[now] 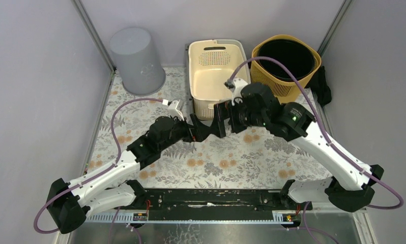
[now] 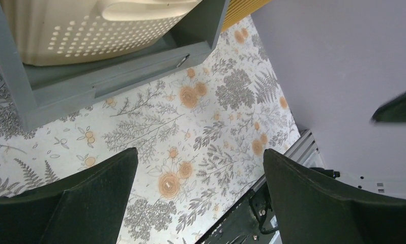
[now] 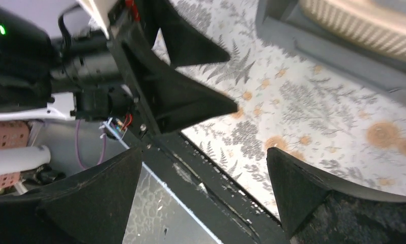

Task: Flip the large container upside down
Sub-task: Pick up the container from the container.

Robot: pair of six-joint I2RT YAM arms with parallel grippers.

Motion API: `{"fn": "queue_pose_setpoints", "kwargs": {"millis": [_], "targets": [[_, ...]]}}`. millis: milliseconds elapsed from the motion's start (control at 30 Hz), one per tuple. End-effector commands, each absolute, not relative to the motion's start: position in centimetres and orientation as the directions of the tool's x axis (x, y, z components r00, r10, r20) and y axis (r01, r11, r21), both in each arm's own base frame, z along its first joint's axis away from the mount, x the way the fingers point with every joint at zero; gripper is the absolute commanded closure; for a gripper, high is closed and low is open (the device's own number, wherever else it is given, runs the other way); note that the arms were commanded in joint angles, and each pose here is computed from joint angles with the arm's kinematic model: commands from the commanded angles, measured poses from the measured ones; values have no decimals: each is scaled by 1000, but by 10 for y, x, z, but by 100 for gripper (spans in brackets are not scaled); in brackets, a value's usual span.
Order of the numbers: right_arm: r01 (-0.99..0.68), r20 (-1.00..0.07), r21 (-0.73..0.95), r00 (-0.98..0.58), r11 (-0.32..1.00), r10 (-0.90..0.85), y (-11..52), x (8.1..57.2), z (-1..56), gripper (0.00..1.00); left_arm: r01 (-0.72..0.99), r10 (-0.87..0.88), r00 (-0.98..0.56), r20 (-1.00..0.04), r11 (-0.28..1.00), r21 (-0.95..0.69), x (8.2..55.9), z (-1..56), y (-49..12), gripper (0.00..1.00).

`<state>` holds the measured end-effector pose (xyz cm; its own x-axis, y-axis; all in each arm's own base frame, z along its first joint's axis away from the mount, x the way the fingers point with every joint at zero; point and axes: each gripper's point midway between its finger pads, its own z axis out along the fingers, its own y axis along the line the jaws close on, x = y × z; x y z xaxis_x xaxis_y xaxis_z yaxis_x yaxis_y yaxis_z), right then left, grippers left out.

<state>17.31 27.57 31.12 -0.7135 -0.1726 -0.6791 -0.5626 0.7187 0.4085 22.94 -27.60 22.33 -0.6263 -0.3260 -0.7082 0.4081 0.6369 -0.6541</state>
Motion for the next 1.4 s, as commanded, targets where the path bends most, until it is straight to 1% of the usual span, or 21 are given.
{"fn": "queue_pose_setpoints", "kwargs": {"millis": [0,100,200,267,400,567,733,833,933,1033,1367], "targets": [[-535,-742,330,-656,778,-137,260,210,342,1,424,-264,-640,-721,661,-619,220,208,-271,0],[-431,-758,282,-648,857,-76,234,252,359,1,433,-236,-662,-712,654,-620,211,200,-272,0],[-325,-804,213,-594,921,-23,202,294,387,1,432,-235,-664,-709,654,-621,207,197,-268,0],[-255,-818,147,-574,956,-27,183,319,390,1,425,-254,-658,-709,652,-628,206,199,-265,0],[-126,-811,29,-582,992,-50,152,367,379,5,418,-280,-648,-708,646,-639,205,204,-261,0],[-87,-781,61,-625,994,-7,131,409,354,13,404,-289,-647,-705,655,-639,204,205,-256,0],[-26,-789,84,-613,996,51,96,431,352,19,396,-284,-642,-713,673,-625,206,204,-254,0],[1,-792,101,-605,995,81,81,440,351,20,390,-284,-644,-711,677,-624,209,204,-256,0],[-17,-784,133,-614,991,94,82,446,347,22,392,-273,-653,-707,677,-623,212,203,-261,0],[-42,-773,170,-626,985,107,88,448,339,25,390,-267,-658,-704,680,-621,215,201,-265,0],[-35,-766,231,-622,972,160,92,463,326,36,386,-263,-663,-701,682,-621,216,199,-267,0]]}}
